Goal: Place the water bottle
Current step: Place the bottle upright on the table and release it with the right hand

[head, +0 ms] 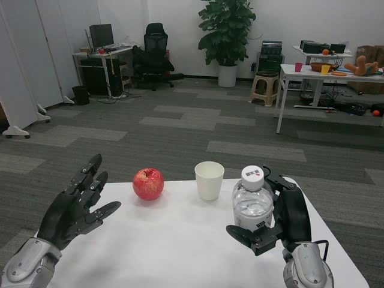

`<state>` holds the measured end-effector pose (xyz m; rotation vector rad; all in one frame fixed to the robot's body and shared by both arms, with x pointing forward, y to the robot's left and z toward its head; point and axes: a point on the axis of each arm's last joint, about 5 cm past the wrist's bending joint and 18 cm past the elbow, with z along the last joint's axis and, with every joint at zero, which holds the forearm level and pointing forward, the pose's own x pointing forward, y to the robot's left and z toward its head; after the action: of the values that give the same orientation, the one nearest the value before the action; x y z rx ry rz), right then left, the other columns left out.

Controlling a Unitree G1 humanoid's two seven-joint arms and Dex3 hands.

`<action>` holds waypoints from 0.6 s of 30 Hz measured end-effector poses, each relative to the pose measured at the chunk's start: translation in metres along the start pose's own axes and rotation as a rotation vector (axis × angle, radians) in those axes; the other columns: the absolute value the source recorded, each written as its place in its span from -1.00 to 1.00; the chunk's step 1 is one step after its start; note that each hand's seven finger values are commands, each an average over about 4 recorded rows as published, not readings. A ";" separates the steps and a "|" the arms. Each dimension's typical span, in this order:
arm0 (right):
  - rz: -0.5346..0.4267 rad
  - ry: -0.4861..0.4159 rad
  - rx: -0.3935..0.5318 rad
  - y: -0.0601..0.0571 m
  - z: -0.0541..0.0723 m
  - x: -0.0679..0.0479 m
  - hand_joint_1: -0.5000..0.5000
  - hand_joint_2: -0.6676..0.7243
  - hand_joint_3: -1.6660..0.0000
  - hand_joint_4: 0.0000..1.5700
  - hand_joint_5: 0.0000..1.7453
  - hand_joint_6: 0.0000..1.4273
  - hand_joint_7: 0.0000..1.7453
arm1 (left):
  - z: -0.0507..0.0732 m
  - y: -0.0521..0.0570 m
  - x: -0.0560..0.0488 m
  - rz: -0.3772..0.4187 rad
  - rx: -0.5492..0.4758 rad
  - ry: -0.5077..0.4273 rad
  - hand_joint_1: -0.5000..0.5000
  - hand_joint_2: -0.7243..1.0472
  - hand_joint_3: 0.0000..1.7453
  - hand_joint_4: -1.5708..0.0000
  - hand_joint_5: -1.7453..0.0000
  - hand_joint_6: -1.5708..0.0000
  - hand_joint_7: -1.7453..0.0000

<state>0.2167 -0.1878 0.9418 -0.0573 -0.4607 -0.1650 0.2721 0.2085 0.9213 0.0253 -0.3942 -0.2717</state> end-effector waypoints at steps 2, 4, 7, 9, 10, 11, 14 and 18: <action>0.000 0.000 0.000 0.000 0.000 0.000 0.79 0.09 -0.52 0.85 0.89 0.84 0.52 | 0.000 0.000 0.000 0.000 0.000 0.000 -1.00 1.00 -0.90 1.00 0.88 1.00 1.00; 0.000 0.000 0.000 0.000 0.000 0.000 0.75 0.09 -0.52 0.85 0.89 0.84 0.52 | 0.000 0.000 0.000 -0.001 0.000 0.000 -1.00 1.00 -0.93 1.00 0.88 1.00 1.00; 0.000 0.000 0.000 0.000 0.000 0.000 0.75 0.09 -0.52 0.85 0.89 0.84 0.52 | 0.000 0.000 0.000 -0.002 0.000 0.001 -1.00 1.00 -0.95 1.00 0.88 1.00 1.00; 0.000 0.000 0.001 0.000 0.000 0.000 0.77 0.09 -0.52 0.85 0.89 0.84 0.52 | 0.000 0.000 0.000 -0.003 0.000 0.001 -1.00 1.00 -0.90 1.00 0.88 1.00 1.00; 0.000 0.000 0.001 0.000 0.000 0.000 0.79 0.09 -0.52 0.85 0.89 0.84 0.52 | 0.000 -0.001 0.000 -0.003 0.000 0.001 -1.00 1.00 -0.90 1.00 0.88 1.00 1.00; 0.000 0.000 0.001 0.000 0.000 0.000 0.81 0.09 -0.52 0.85 0.89 0.84 0.52 | 0.000 -0.001 0.000 -0.004 0.000 0.001 -1.00 1.00 -0.90 1.00 0.88 1.00 1.00; 0.000 0.000 0.002 0.000 0.000 0.000 0.83 0.09 -0.52 0.84 0.89 0.84 0.52 | 0.000 -0.001 0.000 -0.004 0.000 0.001 -1.00 1.00 -0.93 1.00 0.88 1.00 1.00; 0.000 0.000 0.002 0.000 0.000 0.000 0.83 0.09 -0.52 0.82 0.89 0.84 0.52 | 0.000 -0.001 0.000 -0.004 0.000 0.001 -1.00 1.00 -0.93 1.00 0.88 1.00 1.00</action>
<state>0.2167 -0.1878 0.9417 -0.0554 -0.4606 -0.1648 0.2722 0.2078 0.9211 0.0261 -0.3929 -0.2758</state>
